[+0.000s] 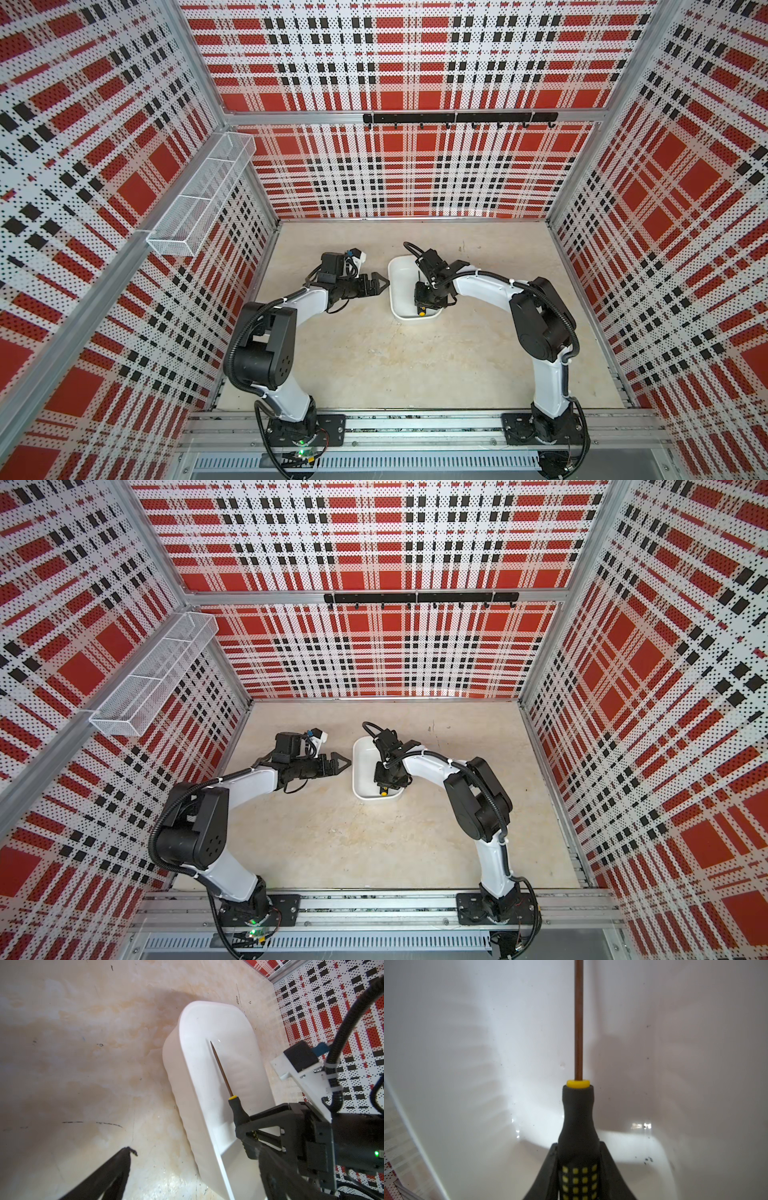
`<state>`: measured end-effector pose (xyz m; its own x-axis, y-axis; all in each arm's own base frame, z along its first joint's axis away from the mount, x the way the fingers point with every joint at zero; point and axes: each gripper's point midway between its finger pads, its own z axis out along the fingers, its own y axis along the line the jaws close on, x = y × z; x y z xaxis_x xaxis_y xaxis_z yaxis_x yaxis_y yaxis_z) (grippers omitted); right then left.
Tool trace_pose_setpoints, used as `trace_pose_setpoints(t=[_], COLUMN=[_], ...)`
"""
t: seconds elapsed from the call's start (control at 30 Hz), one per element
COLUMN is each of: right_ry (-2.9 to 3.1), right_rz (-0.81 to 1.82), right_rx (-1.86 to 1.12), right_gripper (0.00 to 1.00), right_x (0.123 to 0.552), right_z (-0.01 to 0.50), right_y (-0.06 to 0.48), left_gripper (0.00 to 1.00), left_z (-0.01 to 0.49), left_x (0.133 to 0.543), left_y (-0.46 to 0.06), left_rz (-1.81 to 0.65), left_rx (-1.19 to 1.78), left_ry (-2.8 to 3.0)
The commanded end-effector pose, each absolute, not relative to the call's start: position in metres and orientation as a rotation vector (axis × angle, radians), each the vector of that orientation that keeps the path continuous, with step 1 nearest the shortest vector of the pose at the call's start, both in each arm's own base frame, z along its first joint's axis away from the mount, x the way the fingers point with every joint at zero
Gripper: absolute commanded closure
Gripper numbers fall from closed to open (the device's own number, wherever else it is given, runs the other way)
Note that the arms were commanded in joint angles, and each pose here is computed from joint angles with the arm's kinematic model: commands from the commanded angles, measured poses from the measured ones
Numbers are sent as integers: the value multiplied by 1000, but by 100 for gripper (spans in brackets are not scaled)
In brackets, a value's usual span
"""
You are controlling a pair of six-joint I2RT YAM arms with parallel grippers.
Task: Put the screwdriver in the bin
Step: Place the screwdriver into the bin.
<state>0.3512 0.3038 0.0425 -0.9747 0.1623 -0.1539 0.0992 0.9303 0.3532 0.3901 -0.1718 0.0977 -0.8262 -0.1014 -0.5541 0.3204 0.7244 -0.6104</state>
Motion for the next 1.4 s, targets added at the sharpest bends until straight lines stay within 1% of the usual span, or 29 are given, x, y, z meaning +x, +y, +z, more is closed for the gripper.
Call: trace_pose_setpoints(t=[0.0, 0.07, 0.43, 0.57, 0.77, 0.9, 1.0, 1.03, 1.2, 1.37], right_ry=[2897, 2900, 2904, 2901, 2904, 2902, 2901, 2899, 2886, 2859], right_rz=[461, 443, 398, 387, 382, 371, 364, 363, 367, 361], right_rx=[185, 181, 150, 144, 140, 137, 128, 126, 118, 107], right_gripper=[97, 93, 79, 78, 70, 67, 58, 57, 56, 55], right_x=[356, 357, 357, 358, 358, 359, 359, 359, 360, 362], right_z=[39, 37, 35, 36, 33, 33, 33, 34, 39, 55], right_y=[305, 305, 306, 306, 307, 306, 306, 306, 306, 305], left_gripper=[2, 2, 2, 2, 2, 2, 2, 2, 2, 2], left_z=[96, 95, 96, 96, 96, 96, 96, 97, 97, 97], left_x=[388, 388, 388, 387, 387, 387, 387, 387, 387, 387], left_y=[-172, -171, -171, -171, -172, -171, -171, -171, -170, -170], left_rz=[-987, -986, -985, -985, -987, -983, -980, -979, -977, -974], left_rx=[175, 175, 178, 177, 178, 175, 173, 175, 175, 173], left_ry=[2354, 2354, 2355, 2355, 2356, 2358, 2360, 2357, 2356, 2357])
